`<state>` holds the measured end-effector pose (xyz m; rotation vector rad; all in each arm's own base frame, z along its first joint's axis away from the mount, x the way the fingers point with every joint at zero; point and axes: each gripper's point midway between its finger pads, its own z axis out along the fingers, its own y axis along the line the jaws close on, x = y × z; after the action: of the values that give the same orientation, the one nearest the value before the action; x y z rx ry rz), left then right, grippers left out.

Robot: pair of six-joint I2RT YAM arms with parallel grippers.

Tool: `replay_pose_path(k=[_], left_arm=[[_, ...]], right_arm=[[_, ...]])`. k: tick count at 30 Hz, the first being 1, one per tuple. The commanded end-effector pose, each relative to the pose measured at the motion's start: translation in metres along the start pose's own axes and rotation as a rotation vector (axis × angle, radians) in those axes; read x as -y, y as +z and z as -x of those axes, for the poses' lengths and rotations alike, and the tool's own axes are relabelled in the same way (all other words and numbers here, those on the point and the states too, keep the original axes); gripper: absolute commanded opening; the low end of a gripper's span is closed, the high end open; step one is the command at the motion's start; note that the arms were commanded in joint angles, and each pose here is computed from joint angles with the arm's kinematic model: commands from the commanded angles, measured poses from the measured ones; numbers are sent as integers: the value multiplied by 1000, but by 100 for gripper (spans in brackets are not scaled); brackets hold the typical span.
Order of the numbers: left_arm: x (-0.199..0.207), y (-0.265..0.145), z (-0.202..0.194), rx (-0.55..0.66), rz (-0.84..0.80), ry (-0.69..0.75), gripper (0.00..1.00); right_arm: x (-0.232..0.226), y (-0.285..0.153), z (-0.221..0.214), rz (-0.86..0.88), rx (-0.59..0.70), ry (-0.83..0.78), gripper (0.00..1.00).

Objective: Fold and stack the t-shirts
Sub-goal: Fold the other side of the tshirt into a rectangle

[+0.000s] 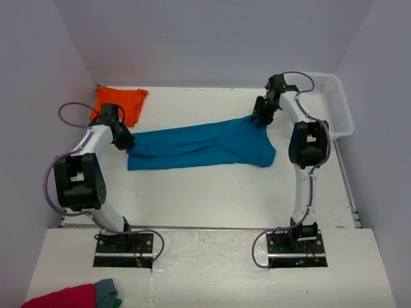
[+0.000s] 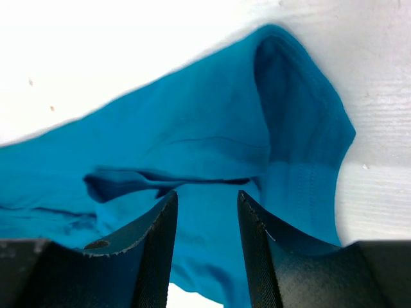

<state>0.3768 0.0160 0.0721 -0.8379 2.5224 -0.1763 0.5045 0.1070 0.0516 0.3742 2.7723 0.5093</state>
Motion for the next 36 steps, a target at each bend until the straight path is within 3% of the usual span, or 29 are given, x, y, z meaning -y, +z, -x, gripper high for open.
replay_pose_path(k=[1, 10, 12, 13, 15, 17, 24, 27, 36], left_arm=[[12, -14, 9, 37, -75, 21, 0], [20, -20, 8, 47, -125, 24, 0], [22, -18, 6, 44, -131, 30, 0], [21, -17, 5, 41, -130, 34, 0], [20, -15, 4, 39, -123, 35, 0], [22, -14, 4, 37, -130, 37, 0], [18, -11, 1, 34, -117, 36, 0], [19, -8, -1, 29, -121, 33, 0], [21, -4, -5, 10, -130, 29, 0]], right_arm=[[-16, -8, 5, 47, -16, 45, 43], [-17, -8, -9, 48, -46, 133, 40], [-37, -25, 4, 115, 69, 48, 36], [-38, -19, -10, 112, 71, 22, 36], [-56, -40, 8, 158, 199, -53, 38], [-62, -49, 15, 185, 247, -76, 40], [-83, -73, 3, 243, 280, -132, 44], [-87, -69, -14, 275, 235, -124, 2], [-93, -19, -72, 219, 59, -109, 0]])
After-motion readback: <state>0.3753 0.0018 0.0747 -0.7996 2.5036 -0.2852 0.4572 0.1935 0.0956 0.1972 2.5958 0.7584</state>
